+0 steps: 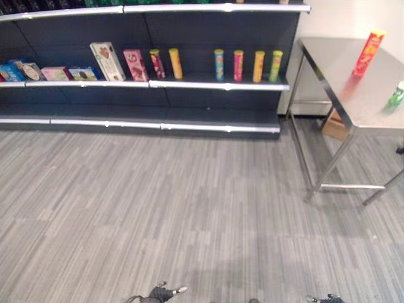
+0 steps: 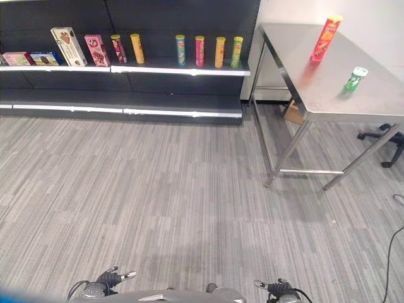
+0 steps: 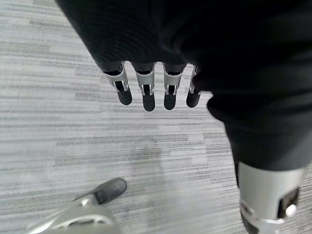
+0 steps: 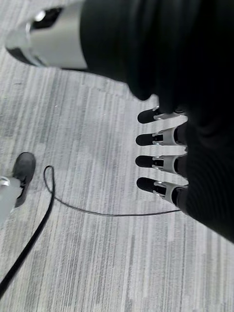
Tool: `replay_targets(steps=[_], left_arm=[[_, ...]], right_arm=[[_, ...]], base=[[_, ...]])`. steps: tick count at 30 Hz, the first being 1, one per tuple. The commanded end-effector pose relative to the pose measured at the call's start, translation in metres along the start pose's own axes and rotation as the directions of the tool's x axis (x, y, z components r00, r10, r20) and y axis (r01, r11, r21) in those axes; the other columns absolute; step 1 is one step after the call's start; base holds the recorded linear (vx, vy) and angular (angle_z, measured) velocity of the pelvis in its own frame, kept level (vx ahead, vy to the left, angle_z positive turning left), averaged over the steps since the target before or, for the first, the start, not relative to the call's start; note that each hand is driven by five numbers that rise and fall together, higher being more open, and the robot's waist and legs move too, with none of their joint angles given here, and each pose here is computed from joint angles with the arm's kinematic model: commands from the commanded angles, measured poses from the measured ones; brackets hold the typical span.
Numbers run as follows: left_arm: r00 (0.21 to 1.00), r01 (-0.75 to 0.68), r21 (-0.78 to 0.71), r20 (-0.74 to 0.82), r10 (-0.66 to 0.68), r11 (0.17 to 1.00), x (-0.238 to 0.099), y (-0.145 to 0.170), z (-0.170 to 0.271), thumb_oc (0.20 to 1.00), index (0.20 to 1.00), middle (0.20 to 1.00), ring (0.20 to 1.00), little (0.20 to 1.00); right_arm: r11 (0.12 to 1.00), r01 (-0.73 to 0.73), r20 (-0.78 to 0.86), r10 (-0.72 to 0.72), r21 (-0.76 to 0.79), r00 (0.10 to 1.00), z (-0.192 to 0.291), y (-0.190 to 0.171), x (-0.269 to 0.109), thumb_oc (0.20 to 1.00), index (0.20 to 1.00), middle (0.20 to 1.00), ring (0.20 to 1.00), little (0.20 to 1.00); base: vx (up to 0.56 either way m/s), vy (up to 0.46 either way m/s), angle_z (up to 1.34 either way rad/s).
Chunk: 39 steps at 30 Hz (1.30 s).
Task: Put the goods on the table back onto the shelves and tidy them up.
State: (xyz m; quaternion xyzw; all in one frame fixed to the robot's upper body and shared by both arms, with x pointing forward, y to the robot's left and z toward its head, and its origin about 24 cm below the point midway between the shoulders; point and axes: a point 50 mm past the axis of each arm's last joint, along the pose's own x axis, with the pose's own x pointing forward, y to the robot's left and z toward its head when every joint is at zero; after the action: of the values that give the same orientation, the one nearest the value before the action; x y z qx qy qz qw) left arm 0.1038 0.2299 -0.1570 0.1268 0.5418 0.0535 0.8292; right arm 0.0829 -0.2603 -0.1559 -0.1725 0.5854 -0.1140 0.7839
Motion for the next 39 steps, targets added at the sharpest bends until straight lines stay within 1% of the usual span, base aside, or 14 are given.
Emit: replay_targets(steps=[1,3,7,16,22,32,39], left_arm=[[0.999,-0.020,0.032,0.046,0.018,0.999,0.004,0.009,0.017,1.000,1.000,1.000,1.000,1.000],[0.998,-0.035,0.049,0.045,0.033,0.998,0.004,0.011,0.017,1.000,1.000,1.000,1.000,1.000],[0.998,-0.038,0.008,0.052,0.037,0.999,0.004,0.009,0.019,1.000,1.000,1.000,1.000,1.000],[0.999,-0.020,0.115,0.027,0.017,0.993,0.003,0.005,0.011,1.000,1.000,1.000,1.000,1.000],[1.000,-0.021,0.150,0.011,0.019,0.988,0.003,0.004,0.008,1.000,1.000,1.000,1.000,1.000],[0.998,-0.041,0.157,0.044,0.035,0.987,0.004,0.008,0.018,1.000,1.000,1.000,1.000,1.000],[0.998,-0.037,0.154,0.051,0.030,0.987,0.005,0.011,0.021,1.000,1.000,1.000,1.000,1.000]], right_arm=[[0.999,0.015,0.051,-0.013,-0.048,0.999,0.020,-0.004,0.002,1.000,1.000,1.000,1.000,1.000],[0.999,0.016,0.055,-0.013,-0.043,0.998,0.020,-0.003,0.002,1.000,1.000,1.000,1.000,1.000],[0.999,0.018,0.049,-0.016,-0.033,0.999,0.017,-0.001,0.002,1.000,1.000,1.000,1.000,1.000],[0.999,0.024,0.038,-0.023,-0.041,0.999,0.014,-0.004,0.002,1.000,1.000,1.000,1.000,1.000],[0.999,0.018,0.055,-0.015,-0.052,0.998,0.020,-0.003,0.002,1.000,1.000,1.000,1.000,1.000],[0.997,0.013,0.085,-0.007,-0.070,0.996,0.032,-0.002,0.002,1.000,1.000,1.000,1.000,1.000],[0.993,0.009,0.094,0.001,-0.114,0.996,0.037,-0.004,0.003,1.000,1.000,1.000,1.000,1.000]], base=[[0.00,0.000,0.00],[0.00,0.019,-0.04],[0.00,0.001,-0.01],[-0.01,0.028,-0.07],[-0.01,0.049,-0.03],[-0.01,0.094,-0.10],[-0.02,0.126,-0.15]])
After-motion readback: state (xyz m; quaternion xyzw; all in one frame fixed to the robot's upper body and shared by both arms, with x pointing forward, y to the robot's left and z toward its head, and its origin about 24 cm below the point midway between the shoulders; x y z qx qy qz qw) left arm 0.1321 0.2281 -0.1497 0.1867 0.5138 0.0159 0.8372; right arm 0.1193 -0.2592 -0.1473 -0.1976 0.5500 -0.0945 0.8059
